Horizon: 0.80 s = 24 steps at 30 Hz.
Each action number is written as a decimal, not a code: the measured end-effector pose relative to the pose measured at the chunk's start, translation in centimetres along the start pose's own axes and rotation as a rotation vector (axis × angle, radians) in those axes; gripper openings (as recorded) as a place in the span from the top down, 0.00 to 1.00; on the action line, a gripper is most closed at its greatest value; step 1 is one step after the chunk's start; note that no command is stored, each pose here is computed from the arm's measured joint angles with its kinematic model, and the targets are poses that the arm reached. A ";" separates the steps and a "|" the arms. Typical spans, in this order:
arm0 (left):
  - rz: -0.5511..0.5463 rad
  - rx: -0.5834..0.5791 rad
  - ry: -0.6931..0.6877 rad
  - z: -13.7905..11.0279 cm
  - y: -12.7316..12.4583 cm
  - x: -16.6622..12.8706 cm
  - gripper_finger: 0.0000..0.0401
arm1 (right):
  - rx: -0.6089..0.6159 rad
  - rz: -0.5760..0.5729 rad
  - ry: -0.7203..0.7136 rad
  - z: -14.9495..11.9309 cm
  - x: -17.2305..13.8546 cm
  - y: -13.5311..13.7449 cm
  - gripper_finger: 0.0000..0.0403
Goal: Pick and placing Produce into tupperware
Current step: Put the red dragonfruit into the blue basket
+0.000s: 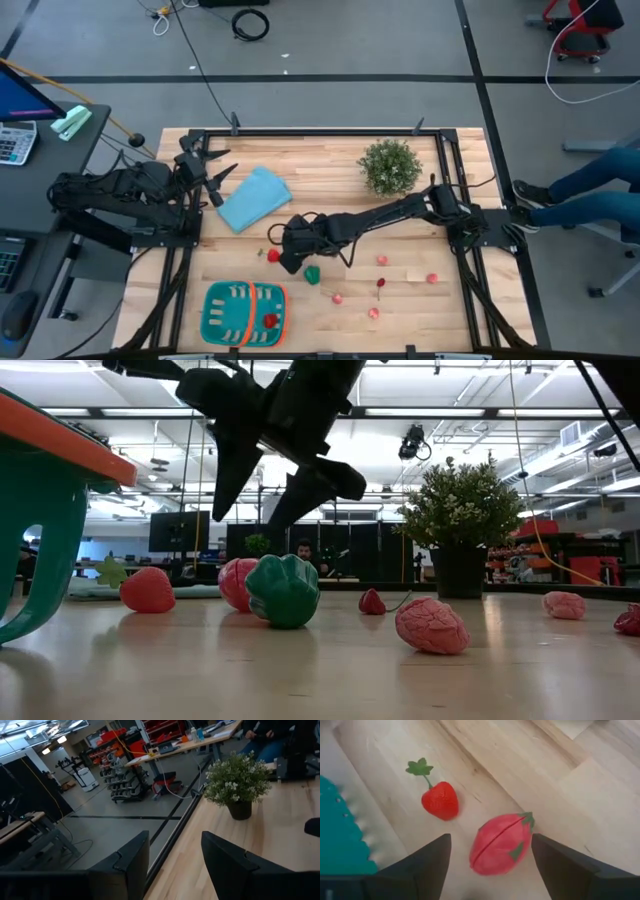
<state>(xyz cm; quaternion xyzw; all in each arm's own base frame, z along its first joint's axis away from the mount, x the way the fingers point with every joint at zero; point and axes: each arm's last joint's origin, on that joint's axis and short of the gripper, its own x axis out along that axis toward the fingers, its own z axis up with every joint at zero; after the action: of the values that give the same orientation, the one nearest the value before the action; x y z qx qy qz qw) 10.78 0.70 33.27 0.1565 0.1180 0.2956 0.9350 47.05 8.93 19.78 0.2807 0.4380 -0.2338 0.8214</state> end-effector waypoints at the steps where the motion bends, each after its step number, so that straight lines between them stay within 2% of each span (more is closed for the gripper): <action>1: 0.000 0.000 0.000 0.0 0.0 0.0 0.53 | -0.003 -0.001 0.002 -0.2 0.2 0.1 0.28; 7: 0.000 -0.011 0.001 0.0 0.0 0.0 0.53 | -0.014 -0.045 0.003 -0.9 1.8 -0.2 0.29; 10: -0.006 -0.063 0.011 -0.1 -0.1 0.0 0.54 | -0.021 -0.052 0.000 -1.1 2.2 -0.2 0.29; 12: -0.059 -0.095 0.034 -0.4 -0.5 0.2 0.54 | -0.057 -0.069 -0.001 -1.1 2.3 -0.3 0.29; 17: -0.270 -0.155 0.089 -0.7 -2.1 1.1 0.54 | -0.090 -0.072 -0.032 -0.3 1.2 -0.5 0.29; 21: -0.406 -0.074 0.159 -1.1 -3.9 2.2 0.53 | -0.137 -0.055 0.002 -0.1 -0.2 -0.5 0.29; 24: -0.514 0.147 0.208 -1.8 -5.4 3.0 0.53 | -0.162 -0.048 0.032 -0.2 -2.1 -0.5 0.29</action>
<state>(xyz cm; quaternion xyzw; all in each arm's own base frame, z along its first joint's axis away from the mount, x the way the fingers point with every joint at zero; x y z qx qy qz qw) 15.37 -1.35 29.28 0.1576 0.2702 0.0540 0.9483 45.56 9.03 21.37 0.2062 0.4751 -0.2128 0.8286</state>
